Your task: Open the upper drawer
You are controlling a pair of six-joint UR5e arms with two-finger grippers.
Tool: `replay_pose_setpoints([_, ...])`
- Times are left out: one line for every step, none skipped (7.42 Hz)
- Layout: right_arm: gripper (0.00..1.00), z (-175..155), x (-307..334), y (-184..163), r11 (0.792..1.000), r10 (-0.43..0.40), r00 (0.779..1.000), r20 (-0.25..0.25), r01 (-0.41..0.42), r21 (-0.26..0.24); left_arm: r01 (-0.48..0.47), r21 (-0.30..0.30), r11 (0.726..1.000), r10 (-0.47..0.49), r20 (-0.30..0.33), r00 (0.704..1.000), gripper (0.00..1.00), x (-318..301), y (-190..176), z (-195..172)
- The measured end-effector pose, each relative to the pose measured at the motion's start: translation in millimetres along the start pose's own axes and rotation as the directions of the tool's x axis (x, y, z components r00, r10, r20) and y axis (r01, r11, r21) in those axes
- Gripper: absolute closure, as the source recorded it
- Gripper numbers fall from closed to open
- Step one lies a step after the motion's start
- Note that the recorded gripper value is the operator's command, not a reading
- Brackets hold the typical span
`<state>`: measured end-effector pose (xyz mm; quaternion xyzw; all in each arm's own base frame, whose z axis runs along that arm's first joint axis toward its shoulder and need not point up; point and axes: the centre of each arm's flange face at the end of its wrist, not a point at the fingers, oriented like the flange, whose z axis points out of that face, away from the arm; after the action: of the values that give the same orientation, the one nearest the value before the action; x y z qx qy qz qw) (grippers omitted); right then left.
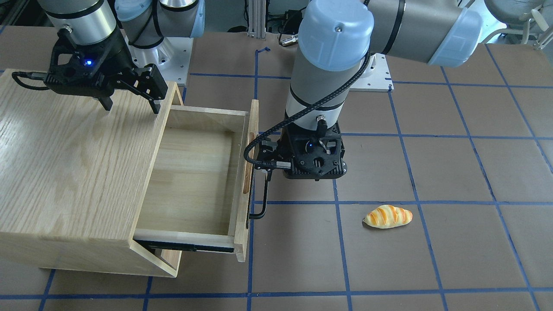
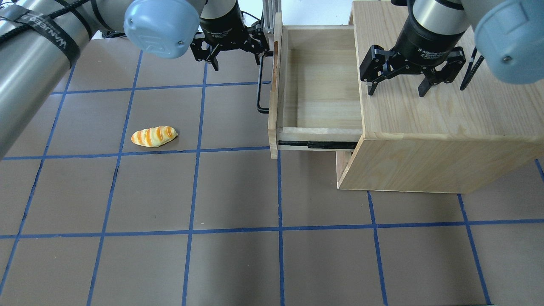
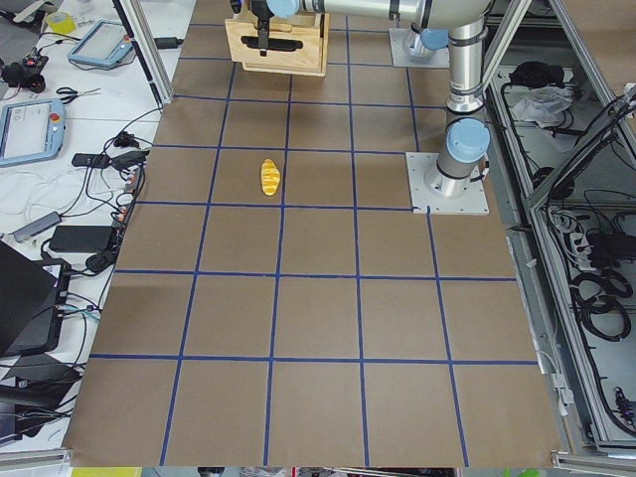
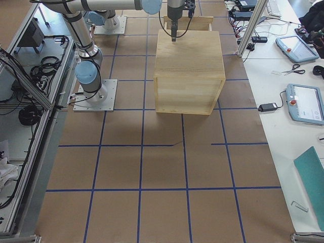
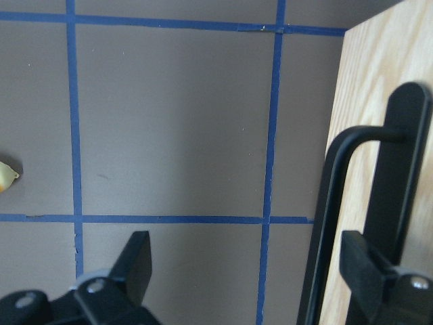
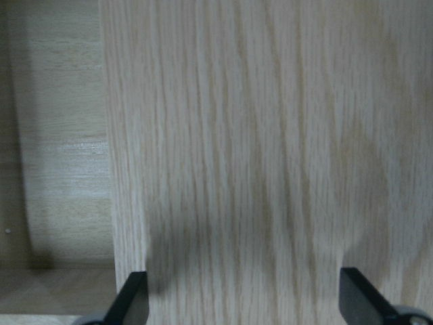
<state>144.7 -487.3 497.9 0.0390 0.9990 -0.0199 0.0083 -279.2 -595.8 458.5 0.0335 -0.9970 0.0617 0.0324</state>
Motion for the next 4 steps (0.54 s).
replay_pose_setpoints([0.00, 0.0, 0.0, 0.0, 1.000, 0.000, 1.000, 0.000, 0.000, 0.000, -0.010, 0.015, 1.000, 0.009, 0.014, 1.000, 0.00, -17.7, -3.1, -13.3])
replay_pose_setpoints([0.00, 0.0, 0.0, 0.0, 1.000, 0.000, 1.000, 0.000, 0.000, 0.000, -0.033, 0.029, 0.999, 0.032, 0.033, 0.999, 0.00, -39.1, -6.1, -26.7])
replay_pose_setpoints([0.00, 0.0, 0.0, 0.0, 1.000, 0.000, 1.000, 0.000, 0.000, 0.000, -0.045, 0.026, 0.999, 0.044, 0.047, 0.998, 0.00, -64.2, -8.2, -37.9])
replay_pose_setpoints([0.00, 0.0, 0.0, 0.0, 1.000, 0.000, 1.000, 0.000, 0.000, 0.000, -0.061, 0.017, 0.998, 0.060, 0.058, 0.996, 0.00, -89.8, -8.6, -48.7])
